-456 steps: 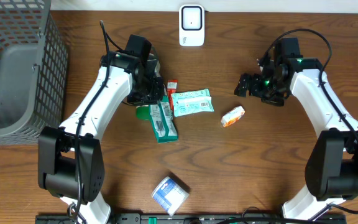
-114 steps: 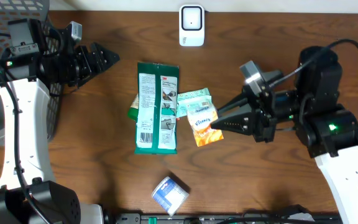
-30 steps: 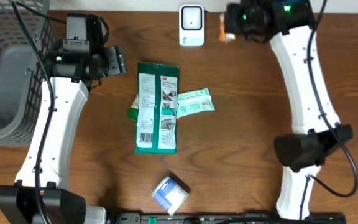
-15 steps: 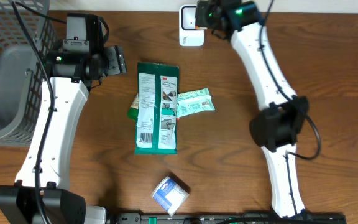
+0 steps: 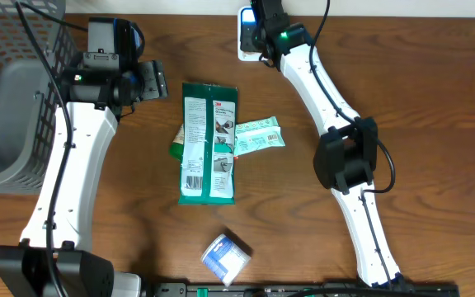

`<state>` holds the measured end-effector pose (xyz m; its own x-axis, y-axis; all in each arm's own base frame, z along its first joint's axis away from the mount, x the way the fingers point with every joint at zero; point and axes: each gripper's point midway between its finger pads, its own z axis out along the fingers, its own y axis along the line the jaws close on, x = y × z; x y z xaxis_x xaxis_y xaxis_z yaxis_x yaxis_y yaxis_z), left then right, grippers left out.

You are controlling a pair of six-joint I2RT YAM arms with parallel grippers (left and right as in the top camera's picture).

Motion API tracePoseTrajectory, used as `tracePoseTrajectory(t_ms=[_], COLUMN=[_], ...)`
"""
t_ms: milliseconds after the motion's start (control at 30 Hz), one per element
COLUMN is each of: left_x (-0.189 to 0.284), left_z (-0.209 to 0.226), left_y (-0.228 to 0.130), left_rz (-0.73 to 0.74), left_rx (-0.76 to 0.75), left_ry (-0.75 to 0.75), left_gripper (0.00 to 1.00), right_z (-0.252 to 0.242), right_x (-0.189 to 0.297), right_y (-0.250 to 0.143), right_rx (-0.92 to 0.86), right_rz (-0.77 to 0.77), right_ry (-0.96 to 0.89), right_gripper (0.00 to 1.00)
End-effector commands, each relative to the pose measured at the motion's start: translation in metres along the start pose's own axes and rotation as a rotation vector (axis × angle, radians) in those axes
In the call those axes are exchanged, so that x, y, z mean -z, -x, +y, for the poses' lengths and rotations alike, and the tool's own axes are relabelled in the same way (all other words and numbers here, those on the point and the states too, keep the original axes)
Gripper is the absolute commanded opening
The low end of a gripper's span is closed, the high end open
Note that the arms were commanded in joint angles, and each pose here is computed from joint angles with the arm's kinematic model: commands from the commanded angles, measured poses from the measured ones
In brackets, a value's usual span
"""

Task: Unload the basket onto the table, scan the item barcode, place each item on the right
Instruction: 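Hold the orange tissue pack over the white scanner with the right gripper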

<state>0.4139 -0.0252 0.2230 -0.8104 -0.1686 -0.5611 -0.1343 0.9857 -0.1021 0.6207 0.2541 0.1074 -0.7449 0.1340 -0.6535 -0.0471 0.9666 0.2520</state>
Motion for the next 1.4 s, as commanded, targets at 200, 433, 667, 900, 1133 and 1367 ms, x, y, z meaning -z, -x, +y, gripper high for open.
tracePoseTrajectory(t_ms=[200, 433, 667, 900, 1133, 1367], left_x=[0.003, 0.003, 0.003, 0.003, 0.003, 0.003], left_z=[0.000, 0.000, 0.000, 0.000, 0.000, 0.000], left_y=[0.005, 0.005, 0.005, 0.005, 0.005, 0.005], left_rz=[-0.015, -0.015, -0.016, -0.015, -0.015, -0.015], left_rx=[0.010, 0.011, 0.011, 0.011, 0.010, 0.010], left_ry=[0.008, 0.008, 0.008, 0.008, 0.008, 0.008], left_gripper=[0.80, 0.80, 0.80, 0.80, 0.80, 0.80], right_z=[0.012, -0.001, -0.005, -0.005, -0.004, -0.004], right_x=[0.026, 0.022, 0.020, 0.020, 0.019, 0.019], right_y=[0.044, 0.049, 0.047, 0.047, 0.046, 0.046], right_rx=[-0.030, -0.067, -0.067, -0.067, -0.066, -0.067], right_rz=[-0.134, -0.176, -0.178, -0.178, -0.174, -0.173], right_ry=[0.040, -0.029, -0.051, -0.050, -0.044, -0.045], right_gripper=[0.01, 0.01, 0.01, 0.01, 0.01, 0.01])
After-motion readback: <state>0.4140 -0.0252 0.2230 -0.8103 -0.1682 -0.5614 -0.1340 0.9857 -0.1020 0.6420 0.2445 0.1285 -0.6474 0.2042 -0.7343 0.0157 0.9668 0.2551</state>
